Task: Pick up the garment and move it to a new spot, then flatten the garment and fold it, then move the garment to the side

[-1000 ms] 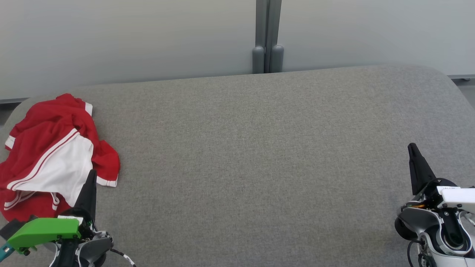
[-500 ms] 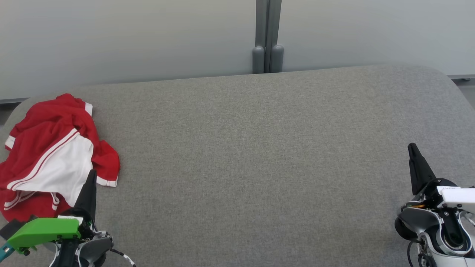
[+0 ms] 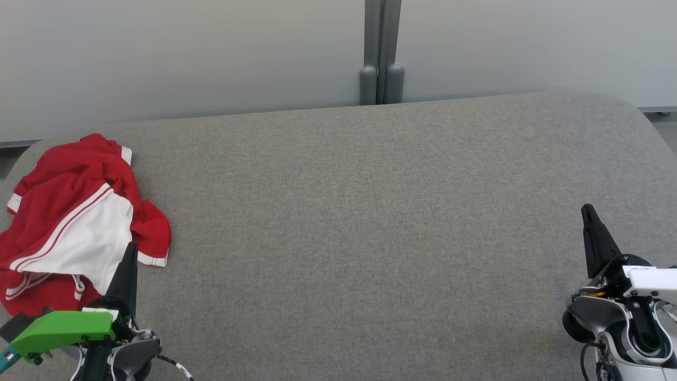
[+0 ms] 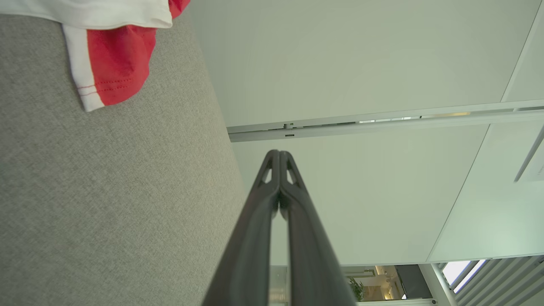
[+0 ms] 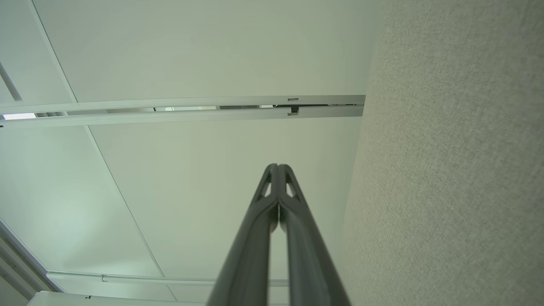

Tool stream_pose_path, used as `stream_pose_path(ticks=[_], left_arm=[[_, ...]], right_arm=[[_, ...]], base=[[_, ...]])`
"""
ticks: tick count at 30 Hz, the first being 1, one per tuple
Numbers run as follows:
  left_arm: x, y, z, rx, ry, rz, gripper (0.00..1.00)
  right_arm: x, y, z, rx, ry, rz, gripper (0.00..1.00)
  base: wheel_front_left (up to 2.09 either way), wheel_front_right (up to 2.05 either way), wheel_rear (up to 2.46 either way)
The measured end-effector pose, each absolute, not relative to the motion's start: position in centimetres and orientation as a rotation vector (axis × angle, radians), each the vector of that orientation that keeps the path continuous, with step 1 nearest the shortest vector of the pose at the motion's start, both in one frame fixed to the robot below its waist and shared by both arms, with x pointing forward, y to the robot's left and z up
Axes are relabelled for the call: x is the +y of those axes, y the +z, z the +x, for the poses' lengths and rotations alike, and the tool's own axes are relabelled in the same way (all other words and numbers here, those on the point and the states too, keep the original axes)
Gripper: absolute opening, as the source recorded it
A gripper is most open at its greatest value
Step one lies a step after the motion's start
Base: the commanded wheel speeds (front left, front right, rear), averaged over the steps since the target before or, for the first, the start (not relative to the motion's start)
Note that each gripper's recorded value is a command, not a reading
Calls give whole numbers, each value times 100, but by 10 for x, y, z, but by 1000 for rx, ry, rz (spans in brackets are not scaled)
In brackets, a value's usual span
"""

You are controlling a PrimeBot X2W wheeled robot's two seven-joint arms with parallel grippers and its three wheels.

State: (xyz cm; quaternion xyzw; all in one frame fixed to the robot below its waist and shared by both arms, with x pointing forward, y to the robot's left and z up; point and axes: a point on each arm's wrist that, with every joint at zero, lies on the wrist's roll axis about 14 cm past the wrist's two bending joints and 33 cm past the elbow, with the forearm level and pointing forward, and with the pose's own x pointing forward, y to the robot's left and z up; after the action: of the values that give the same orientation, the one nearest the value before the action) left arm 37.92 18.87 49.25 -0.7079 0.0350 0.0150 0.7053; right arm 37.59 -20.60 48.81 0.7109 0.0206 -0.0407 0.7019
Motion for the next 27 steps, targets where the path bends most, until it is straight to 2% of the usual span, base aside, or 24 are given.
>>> stream_pose_path(ticks=[27], left_arm=[[189, 492, 379, 78, 33, -1574, 0]], right_arm=[[-206, 488, 376, 46, -91, 1582, 0]], base=[[0, 0, 0]])
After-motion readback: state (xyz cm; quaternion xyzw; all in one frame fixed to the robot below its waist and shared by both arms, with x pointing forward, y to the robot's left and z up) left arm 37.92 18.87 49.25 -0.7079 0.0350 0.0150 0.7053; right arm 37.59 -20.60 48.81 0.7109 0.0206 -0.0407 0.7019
